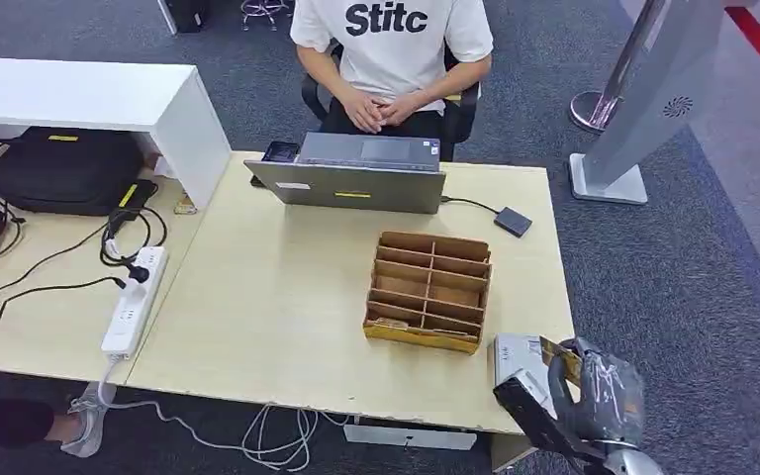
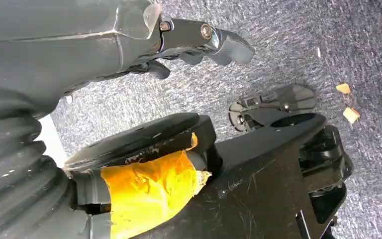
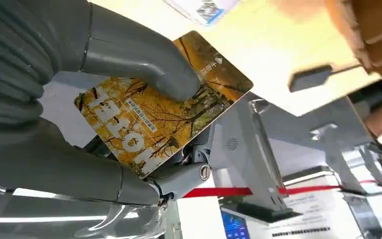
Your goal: Pass the card to the sensor for recognition and then transmit it.
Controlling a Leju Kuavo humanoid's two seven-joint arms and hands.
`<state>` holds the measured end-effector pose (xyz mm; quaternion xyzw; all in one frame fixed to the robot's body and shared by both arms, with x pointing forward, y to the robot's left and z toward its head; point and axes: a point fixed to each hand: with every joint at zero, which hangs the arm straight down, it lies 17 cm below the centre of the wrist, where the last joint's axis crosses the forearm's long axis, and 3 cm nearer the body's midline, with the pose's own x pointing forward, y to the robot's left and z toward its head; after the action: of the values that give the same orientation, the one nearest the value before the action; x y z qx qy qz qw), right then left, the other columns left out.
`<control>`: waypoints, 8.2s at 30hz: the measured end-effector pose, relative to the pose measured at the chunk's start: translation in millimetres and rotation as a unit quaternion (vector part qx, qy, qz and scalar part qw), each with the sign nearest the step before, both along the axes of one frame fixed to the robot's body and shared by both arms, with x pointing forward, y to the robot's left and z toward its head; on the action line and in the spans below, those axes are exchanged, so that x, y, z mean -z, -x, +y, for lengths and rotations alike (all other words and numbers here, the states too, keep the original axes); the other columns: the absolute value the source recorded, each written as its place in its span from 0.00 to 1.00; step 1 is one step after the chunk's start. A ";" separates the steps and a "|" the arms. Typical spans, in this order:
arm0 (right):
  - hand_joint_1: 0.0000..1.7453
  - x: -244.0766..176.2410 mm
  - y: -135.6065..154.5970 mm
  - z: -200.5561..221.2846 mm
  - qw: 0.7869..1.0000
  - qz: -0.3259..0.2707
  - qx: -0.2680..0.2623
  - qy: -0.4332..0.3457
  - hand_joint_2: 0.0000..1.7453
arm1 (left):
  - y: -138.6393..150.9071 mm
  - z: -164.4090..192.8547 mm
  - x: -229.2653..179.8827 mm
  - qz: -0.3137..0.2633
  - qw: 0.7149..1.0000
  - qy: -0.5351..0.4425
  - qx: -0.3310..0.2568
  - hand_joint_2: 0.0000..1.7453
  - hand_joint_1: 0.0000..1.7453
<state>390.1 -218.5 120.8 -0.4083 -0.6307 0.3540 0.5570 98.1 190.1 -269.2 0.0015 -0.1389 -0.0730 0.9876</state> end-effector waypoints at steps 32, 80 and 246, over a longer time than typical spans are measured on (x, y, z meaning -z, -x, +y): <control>1.00 67.5 2.2 10.0 0.995 0.090 -0.012 0.027 1.00 | -0.4 0.1 0.0 0.000 1.000 -0.001 0.004 1.00 0.00; 1.00 -157.8 -196.4 133.5 0.981 -0.067 -0.064 0.169 1.00 | -6.3 -22.9 -5.4 -0.014 0.990 0.021 0.139 1.00 0.00; 0.00 23.8 -33.5 163.1 0.977 -0.015 -0.189 0.103 1.00 | -1.6 -5.9 -1.2 -0.004 0.998 0.007 0.065 1.00 0.00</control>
<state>423.6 -55.4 97.0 -0.3424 -0.6650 0.5092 0.4257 99.7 184.2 -268.0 -0.0139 -0.1434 -0.1359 0.9802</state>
